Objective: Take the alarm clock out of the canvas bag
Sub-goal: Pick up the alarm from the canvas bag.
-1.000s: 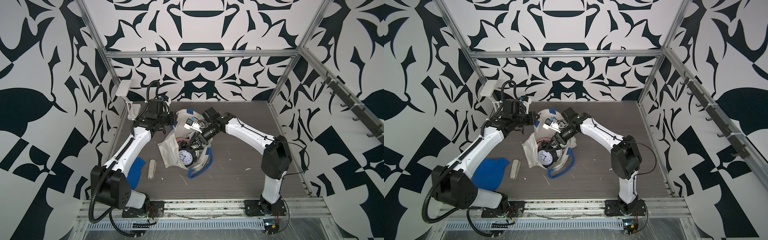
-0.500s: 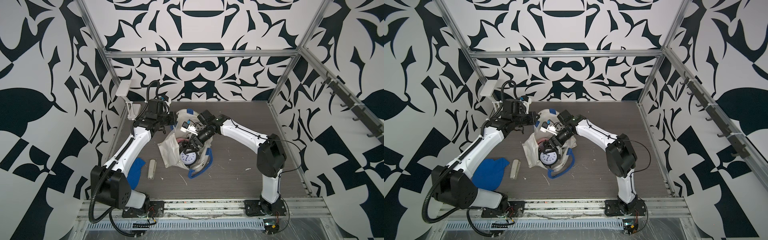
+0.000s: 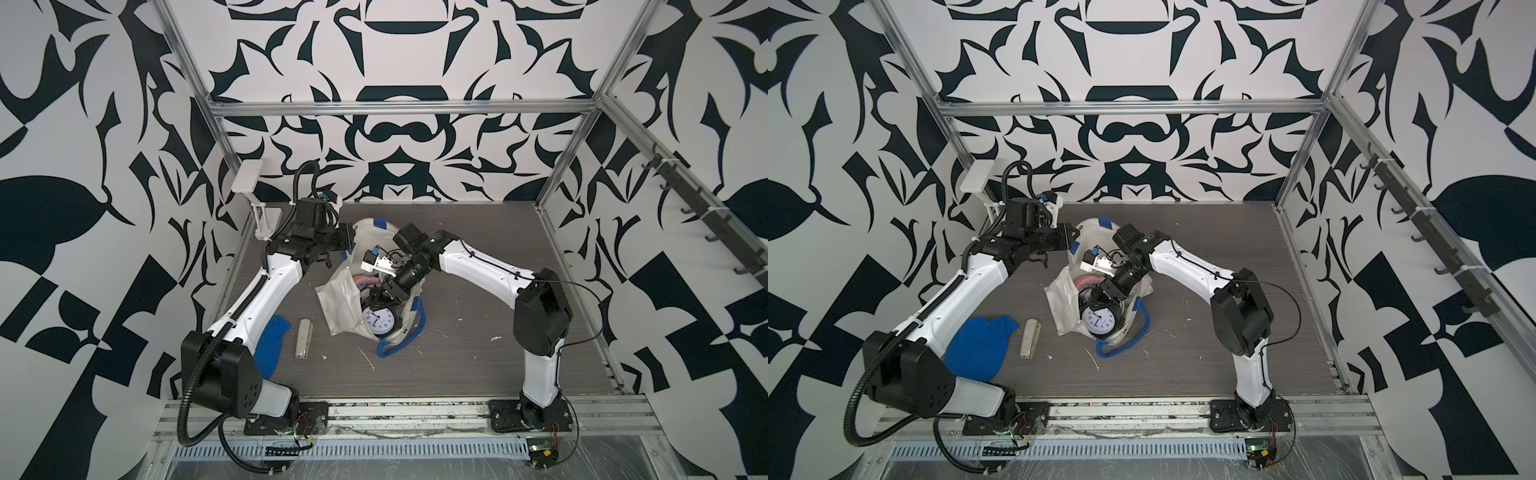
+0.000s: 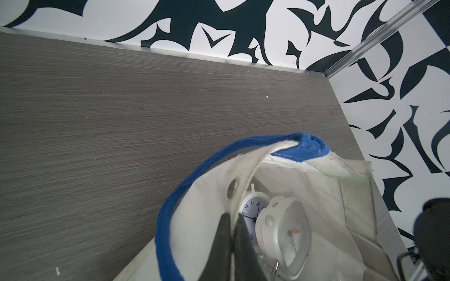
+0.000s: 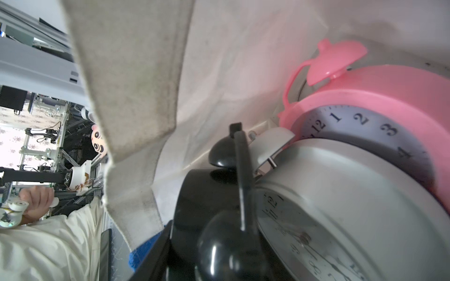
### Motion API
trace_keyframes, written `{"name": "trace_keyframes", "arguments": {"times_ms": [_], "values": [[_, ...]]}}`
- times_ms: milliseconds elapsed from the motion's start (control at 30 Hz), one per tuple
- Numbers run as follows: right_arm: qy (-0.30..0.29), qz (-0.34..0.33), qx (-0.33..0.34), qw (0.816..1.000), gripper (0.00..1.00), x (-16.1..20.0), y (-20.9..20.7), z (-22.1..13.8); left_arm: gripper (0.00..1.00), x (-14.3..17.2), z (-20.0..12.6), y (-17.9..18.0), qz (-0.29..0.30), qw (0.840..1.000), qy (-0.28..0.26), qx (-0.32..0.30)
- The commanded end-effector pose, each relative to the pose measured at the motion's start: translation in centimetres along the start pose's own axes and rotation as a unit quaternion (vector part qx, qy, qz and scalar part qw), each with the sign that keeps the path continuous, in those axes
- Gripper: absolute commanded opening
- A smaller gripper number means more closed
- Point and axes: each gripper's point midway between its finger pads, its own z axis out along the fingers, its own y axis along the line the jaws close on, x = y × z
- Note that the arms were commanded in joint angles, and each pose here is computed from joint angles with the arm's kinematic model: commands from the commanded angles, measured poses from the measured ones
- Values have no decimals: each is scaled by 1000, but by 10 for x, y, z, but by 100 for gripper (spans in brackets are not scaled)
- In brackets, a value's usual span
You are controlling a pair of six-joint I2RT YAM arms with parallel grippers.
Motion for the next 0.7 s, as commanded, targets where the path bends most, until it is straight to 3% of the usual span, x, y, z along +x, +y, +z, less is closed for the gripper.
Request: {"name": "trace_keyframes", "arguments": {"times_ms": [0, 200, 400, 533, 667], "values": [[-13, -24, 15, 1000, 42, -11, 18, -17, 0, -15, -4, -4, 2, 1000, -16, 4], [-77, -24, 28, 996, 37, -38, 31, -57, 0, -17, -10, -3, 7, 1000, -22, -4], [-187, -18, 52, 981, 35, -67, 52, -133, 0, -22, -15, -2, 7, 999, -30, -12], [-276, 7, 77, 958, 34, -76, 60, -199, 0, -25, -17, -1, 7, 999, -33, -16], [-384, 63, 94, 916, 33, -68, 46, -272, 0, -26, -17, -3, 7, 999, -33, -11]]}}
